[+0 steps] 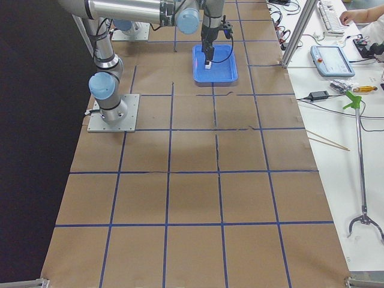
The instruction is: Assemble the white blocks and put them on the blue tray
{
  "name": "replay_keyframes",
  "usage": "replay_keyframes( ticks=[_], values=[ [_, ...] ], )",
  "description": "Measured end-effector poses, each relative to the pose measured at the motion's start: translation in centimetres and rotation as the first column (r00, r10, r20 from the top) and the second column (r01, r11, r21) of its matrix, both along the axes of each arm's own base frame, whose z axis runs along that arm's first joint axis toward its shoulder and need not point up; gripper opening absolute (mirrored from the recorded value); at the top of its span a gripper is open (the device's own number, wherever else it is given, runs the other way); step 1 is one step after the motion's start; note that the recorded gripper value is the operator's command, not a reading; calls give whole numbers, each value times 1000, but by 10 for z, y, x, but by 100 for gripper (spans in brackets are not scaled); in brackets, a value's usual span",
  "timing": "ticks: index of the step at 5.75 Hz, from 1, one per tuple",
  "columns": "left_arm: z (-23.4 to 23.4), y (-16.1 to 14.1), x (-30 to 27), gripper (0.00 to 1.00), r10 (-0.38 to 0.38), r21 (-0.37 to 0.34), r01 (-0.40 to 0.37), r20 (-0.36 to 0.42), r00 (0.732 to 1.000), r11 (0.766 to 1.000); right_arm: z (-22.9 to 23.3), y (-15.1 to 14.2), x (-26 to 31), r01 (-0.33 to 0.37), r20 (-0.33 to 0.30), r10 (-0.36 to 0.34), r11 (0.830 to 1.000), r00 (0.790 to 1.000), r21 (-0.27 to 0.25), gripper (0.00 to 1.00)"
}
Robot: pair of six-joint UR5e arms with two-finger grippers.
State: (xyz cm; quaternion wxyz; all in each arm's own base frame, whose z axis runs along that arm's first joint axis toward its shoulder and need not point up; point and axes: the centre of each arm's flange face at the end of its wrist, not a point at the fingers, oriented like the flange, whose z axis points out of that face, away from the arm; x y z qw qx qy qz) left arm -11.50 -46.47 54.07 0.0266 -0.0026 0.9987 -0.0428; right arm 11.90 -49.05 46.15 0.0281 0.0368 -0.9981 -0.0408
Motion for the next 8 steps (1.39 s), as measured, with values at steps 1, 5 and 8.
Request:
replay_keyframes(
  ticks=[1,5,8],
  values=[
    [0,0,0,99,0,0,0,0,1000,1000,27,15,4,64,3,-64,998,998,-15,100],
    [0,0,0,99,1,0,-1,0,1000,1000,35,15,14,114,50,-114,993,992,-17,100],
    [0,0,0,99,1,-1,-1,0,1000,1000,32,-3,13,118,52,-116,993,992,-20,100]
  ],
)
